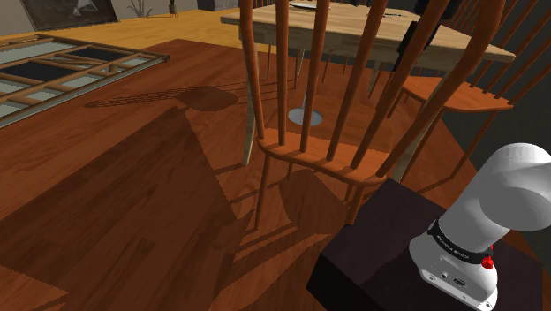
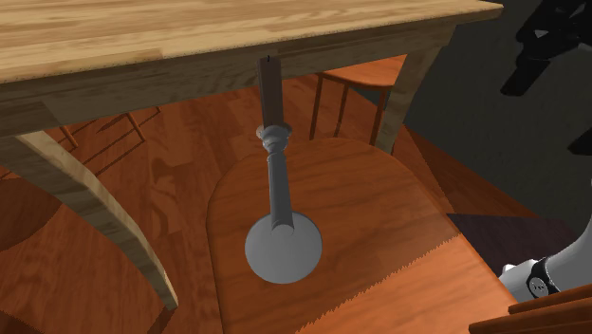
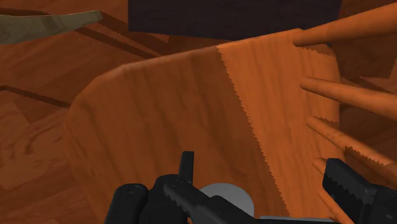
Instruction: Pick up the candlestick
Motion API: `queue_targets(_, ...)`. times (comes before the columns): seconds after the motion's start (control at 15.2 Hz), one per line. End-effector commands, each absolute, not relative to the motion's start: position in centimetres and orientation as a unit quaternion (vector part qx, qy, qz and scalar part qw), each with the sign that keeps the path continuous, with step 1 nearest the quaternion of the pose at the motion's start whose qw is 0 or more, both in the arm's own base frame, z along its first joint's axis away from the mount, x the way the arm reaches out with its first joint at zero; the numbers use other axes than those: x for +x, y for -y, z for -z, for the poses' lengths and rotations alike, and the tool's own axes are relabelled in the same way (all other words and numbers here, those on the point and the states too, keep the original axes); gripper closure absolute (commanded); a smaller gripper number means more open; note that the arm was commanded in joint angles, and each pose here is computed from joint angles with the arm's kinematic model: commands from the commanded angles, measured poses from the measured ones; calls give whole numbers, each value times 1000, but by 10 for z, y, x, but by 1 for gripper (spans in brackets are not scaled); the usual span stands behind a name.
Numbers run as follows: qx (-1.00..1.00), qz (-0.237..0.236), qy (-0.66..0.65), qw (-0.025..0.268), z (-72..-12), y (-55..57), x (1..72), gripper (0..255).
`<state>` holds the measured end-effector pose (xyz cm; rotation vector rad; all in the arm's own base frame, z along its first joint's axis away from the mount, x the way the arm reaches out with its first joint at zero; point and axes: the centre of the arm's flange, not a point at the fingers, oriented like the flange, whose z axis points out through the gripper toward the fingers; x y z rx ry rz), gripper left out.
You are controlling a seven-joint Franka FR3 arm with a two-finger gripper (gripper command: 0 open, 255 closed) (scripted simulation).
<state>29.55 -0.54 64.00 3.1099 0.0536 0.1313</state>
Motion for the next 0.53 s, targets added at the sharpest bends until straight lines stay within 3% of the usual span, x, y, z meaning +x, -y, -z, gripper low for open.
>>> queue_targets(0.0,999,-42,-17,14,-640,5,296,0)
queue_targets(0.46,997,-71,-26,3,-642,5,379,0)
